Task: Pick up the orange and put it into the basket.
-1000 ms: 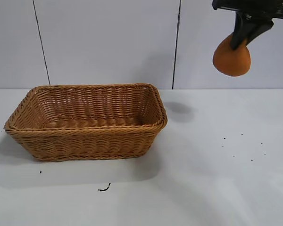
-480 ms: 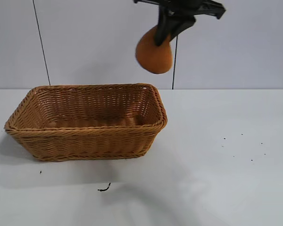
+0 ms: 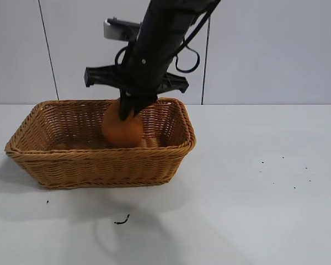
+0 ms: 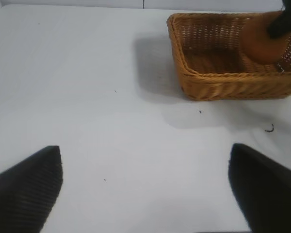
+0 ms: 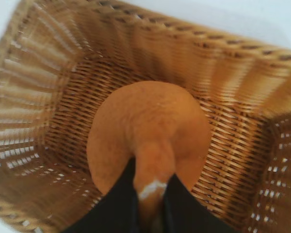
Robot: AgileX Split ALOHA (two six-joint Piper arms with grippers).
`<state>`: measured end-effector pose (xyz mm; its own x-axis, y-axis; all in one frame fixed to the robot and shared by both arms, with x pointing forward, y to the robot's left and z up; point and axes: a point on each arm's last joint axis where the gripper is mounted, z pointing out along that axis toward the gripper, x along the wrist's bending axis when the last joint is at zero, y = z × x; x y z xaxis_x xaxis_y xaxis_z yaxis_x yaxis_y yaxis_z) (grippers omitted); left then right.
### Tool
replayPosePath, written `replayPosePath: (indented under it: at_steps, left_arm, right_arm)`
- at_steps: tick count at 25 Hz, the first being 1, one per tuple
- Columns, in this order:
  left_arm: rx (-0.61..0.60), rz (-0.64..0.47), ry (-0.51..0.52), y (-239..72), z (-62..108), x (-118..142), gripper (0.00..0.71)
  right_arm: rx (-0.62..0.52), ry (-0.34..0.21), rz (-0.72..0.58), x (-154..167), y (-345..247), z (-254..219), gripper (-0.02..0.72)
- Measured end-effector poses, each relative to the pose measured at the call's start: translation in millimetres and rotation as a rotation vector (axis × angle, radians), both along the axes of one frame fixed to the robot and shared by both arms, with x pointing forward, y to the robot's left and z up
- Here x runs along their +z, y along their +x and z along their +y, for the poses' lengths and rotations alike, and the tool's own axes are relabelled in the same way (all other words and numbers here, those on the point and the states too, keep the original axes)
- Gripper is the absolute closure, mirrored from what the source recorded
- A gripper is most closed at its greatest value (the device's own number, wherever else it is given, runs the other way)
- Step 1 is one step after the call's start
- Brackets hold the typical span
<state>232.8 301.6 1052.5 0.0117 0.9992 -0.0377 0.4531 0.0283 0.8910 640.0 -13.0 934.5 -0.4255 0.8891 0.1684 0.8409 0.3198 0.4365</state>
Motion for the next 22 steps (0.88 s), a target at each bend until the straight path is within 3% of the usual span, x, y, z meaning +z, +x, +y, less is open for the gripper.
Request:
replayPosePath:
  at_steps: [2,4,5,11,15,22]
  left_arm:
    - [0.000,0.000,0.000,0.0,0.0,0.0,0.044]
    - [0.000,0.000,0.000,0.0,0.0,0.0,0.044]
    - [0.000,0.000,0.000,0.0,0.0,0.0,0.044]
    - [0.000,0.000,0.000,0.0,0.0,0.0,0.044]
    - [0.000,0.000,0.000,0.0,0.0,0.0,0.044]
    - [0.000,0.000,0.000,0.0,0.0,0.0,0.044]
  right_arm:
    - [0.004,-0.001,0.002,3.2,0.3,0.5,0.202]
    - [0.021,-0.016,0.018,10.6,0.4,1.0,0.085]
    - [0.029,-0.020,0.018,17.0,1.5,1.8,0.064]
    - [0.067,-0.084,-0.018,78.5,8.6,1.4,0.039]
    - [0.041,-0.163,-0.093,117.9,12.8,-9.9,0.039]
    - [-0.107,-0.195,-0.109,128.4,43.7,-66.1,0.039]
